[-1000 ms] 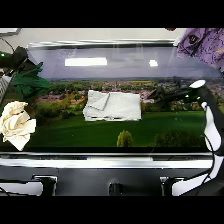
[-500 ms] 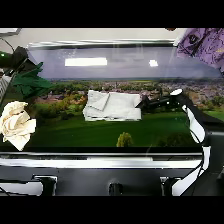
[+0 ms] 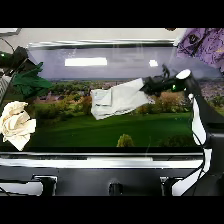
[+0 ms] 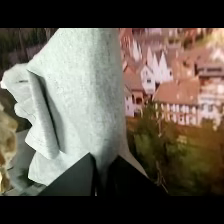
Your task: Fold the clothes and pants, and hang the long-sleeved shirts on hangers.
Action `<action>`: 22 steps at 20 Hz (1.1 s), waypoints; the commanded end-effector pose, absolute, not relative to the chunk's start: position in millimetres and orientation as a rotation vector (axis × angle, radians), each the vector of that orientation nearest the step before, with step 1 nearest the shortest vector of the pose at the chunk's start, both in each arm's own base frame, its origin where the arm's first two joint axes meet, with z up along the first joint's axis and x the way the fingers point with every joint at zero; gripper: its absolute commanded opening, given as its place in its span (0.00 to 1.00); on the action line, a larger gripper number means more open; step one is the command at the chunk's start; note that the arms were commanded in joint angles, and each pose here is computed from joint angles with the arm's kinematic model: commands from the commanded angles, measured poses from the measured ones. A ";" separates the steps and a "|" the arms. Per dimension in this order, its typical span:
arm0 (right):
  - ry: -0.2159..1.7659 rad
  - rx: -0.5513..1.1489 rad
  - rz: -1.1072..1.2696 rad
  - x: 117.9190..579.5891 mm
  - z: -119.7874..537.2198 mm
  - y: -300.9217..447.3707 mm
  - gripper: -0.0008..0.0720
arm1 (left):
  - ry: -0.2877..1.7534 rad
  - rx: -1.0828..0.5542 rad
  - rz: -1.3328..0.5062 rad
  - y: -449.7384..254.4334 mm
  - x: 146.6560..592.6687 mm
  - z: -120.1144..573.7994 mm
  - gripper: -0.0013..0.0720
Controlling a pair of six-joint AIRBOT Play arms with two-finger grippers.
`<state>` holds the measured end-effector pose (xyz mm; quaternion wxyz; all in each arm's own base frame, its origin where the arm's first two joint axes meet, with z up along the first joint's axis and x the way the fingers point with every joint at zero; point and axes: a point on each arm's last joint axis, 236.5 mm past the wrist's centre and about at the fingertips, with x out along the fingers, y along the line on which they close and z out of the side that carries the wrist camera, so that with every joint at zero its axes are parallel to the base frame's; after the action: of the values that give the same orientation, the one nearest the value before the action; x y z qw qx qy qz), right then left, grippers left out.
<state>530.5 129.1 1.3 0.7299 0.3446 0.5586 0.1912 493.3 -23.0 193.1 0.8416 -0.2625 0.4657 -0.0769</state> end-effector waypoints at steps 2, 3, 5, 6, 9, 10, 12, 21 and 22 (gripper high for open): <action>1.094 0.671 0.185 569.5 60.3 76.2 0.05 | 0.985 -0.555 -0.162 -22.6 493.3 192.9 0.04; 1.058 0.699 0.151 576.2 73.7 64.5 0.05 | 0.985 -0.555 -0.162 -22.6 493.3 192.9 0.04; 0.995 0.765 0.103 585.0 95.5 37.0 0.05 | 0.985 -0.555 -0.162 -22.6 493.3 192.9 0.04; 0.973 0.789 0.077 585.8 101.9 20.2 0.05 | 0.985 -0.555 -0.162 -22.6 493.3 192.9 0.04; 0.921 0.827 0.005 582.4 114.5 -28.6 0.05 | 0.985 -0.555 -0.162 -22.6 493.2 192.8 0.04; 0.899 0.847 -0.027 580.3 119.7 -46.2 0.05 | 0.985 -0.555 -0.162 -22.6 493.3 192.9 0.04; 0.852 0.860 -0.109 575.2 127.4 -85.9 0.05 | 0.985 -0.555 -0.162 -22.6 493.3 192.9 0.04; 0.667 0.917 -0.530 513.0 166.2 -236.5 0.05 | 0.985 -0.555 -0.162 -22.6 493.2 192.8 0.04; 0.662 0.914 -0.564 504.0 169.6 -245.2 0.05 | 0.986 -0.555 -0.162 -22.7 493.0 192.7 0.04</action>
<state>530.9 -207.5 158.8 0.8187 0.4246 0.3300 -0.2016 493.2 -23.1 193.0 0.8414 -0.2625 0.4661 -0.0771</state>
